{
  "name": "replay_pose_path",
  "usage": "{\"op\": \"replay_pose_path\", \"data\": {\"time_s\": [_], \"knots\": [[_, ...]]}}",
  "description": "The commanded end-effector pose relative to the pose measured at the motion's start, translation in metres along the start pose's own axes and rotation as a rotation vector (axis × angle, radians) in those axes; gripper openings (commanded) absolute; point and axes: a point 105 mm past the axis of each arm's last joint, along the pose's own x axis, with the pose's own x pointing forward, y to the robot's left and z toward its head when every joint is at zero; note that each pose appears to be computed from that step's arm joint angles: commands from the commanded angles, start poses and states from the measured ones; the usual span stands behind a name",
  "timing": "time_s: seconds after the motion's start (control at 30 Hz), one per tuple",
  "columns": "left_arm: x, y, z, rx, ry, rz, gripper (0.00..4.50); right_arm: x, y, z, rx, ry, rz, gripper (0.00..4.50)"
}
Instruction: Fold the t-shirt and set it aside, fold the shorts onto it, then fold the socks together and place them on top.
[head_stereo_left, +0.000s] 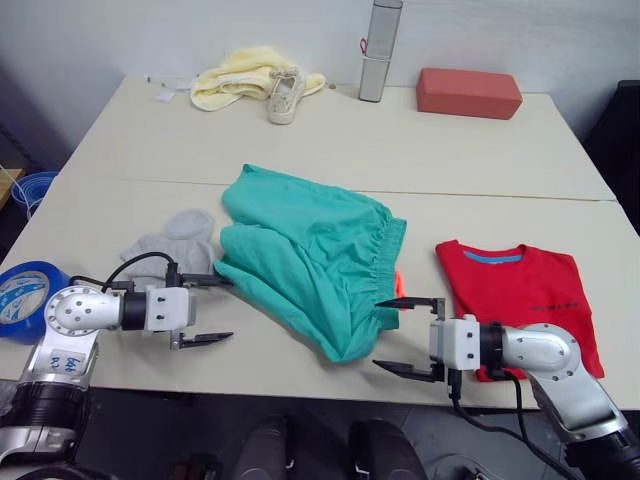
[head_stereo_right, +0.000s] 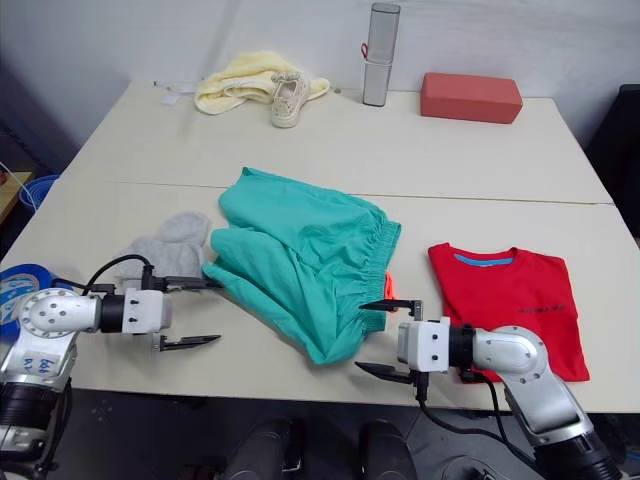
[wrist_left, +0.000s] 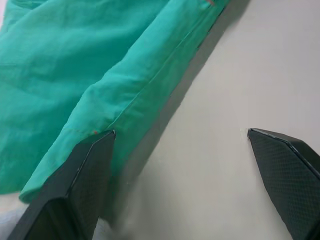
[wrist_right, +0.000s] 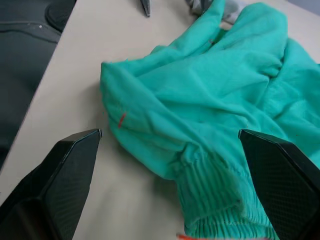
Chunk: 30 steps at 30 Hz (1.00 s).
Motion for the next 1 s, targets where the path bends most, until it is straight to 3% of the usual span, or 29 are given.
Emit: {"op": "replay_pose_path", "data": {"time_s": [0.03, 0.2, 0.3, 0.4, 0.6, 0.7, 0.8, 1.0], "knots": [[0.008, 0.014, 0.002, 0.069, 0.008, 0.061, 4.5, 0.003, -0.007, 0.002, -0.056, -0.01, -0.01, 3.92], [0.02, 0.027, 0.007, 0.077, -0.026, 0.091, 4.5, 0.01, -0.01, 0.0, -0.088, -0.008, 0.006, 2.2], [0.019, 0.025, 0.005, 0.064, -0.019, 0.073, 3.9, 0.009, -0.012, -0.002, -0.098, 0.007, 0.0, 1.13], [0.018, 0.017, -0.01, -0.008, 0.05, 0.035, 2.99, 0.006, -0.013, -0.005, -0.096, 0.014, 0.0, 0.09], [0.015, -0.024, -0.017, -0.132, 0.075, -0.146, 1.1, -0.009, -0.007, -0.004, -0.082, 0.004, 0.019, 0.0], [0.004, -0.043, 0.007, -0.212, -0.031, -0.22, 0.12, -0.022, -0.002, -0.005, -0.069, 0.015, 0.031, 0.0], [-0.008, -0.056, 0.032, -0.274, -0.097, -0.257, 0.05, -0.036, 0.001, -0.007, -0.051, 0.035, 0.024, 0.0], [-0.02, -0.078, 0.053, -0.357, -0.107, -0.262, 0.05, -0.057, 0.019, -0.012, 0.005, 0.061, 0.04, 0.0]]}}
